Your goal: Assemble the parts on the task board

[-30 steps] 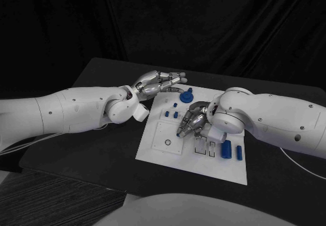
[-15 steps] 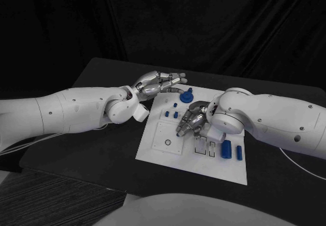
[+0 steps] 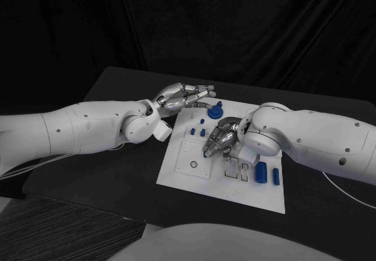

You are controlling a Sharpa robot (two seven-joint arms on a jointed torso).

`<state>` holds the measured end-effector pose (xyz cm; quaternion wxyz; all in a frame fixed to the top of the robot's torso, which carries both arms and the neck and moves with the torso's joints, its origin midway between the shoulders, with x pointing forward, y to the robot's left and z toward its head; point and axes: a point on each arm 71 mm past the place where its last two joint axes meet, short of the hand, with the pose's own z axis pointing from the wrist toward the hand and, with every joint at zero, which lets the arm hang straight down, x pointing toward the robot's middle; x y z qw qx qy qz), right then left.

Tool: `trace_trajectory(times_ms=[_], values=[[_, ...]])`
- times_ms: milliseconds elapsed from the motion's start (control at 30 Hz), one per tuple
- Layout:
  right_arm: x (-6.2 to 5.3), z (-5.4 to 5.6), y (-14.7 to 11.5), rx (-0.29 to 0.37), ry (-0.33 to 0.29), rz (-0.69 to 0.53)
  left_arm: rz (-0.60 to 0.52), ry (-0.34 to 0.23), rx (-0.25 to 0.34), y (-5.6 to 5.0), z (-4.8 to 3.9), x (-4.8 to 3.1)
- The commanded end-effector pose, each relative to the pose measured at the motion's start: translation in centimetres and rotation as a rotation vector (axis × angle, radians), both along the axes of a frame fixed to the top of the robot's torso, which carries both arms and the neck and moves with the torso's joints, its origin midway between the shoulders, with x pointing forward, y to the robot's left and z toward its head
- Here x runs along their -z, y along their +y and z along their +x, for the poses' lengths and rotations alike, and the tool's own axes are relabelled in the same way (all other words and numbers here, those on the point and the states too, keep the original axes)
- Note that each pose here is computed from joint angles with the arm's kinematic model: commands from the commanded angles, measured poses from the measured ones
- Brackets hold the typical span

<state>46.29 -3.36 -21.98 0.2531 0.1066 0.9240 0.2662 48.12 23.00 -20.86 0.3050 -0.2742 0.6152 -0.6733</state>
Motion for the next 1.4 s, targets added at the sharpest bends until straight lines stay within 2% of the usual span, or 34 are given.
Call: trace_trajectory(times_ms=[33,333,600,800,967,1100,1133,1167,1267,1400], values=[[0.0,0.0,0.0,0.013,-0.021,0.009,-0.016,0.004,0.014,-0.2,-0.11,0.02],[-0.1,0.1,-0.5,0.014,-0.038,0.036,-0.015,0.007,0.011,0.0,-0.17,0.17],[-0.3,0.0,-2.1,-0.006,-0.038,0.060,-0.012,0.011,0.004,0.4,-0.25,0.36],[-1.6,-0.3,-3.9,-0.002,-0.075,0.113,-0.014,0.011,-0.001,0.7,-0.39,0.49],[-3.7,0.0,-6.3,0.031,-0.143,0.154,-0.019,-0.001,-0.013,1.0,-0.44,0.43],[-6.4,0.5,-9.0,0.028,-0.291,0.143,-0.029,-0.019,-0.025,1.3,-0.48,0.28],[-7.4,0.5,-9.9,0.005,-0.370,0.115,-0.032,-0.025,-0.028,1.4,-0.50,0.24],[-7.9,0.5,-10.3,-0.010,-0.417,0.096,-0.033,-0.027,-0.030,1.4,-0.51,0.21],[-10.0,0.3,-12.1,-0.098,-0.668,-0.014,-0.037,-0.036,-0.036,1.6,-0.54,0.14],[-11.6,-0.1,-13.6,-0.206,-0.922,-0.170,-0.039,-0.040,-0.038,1.6,-0.51,0.14]])
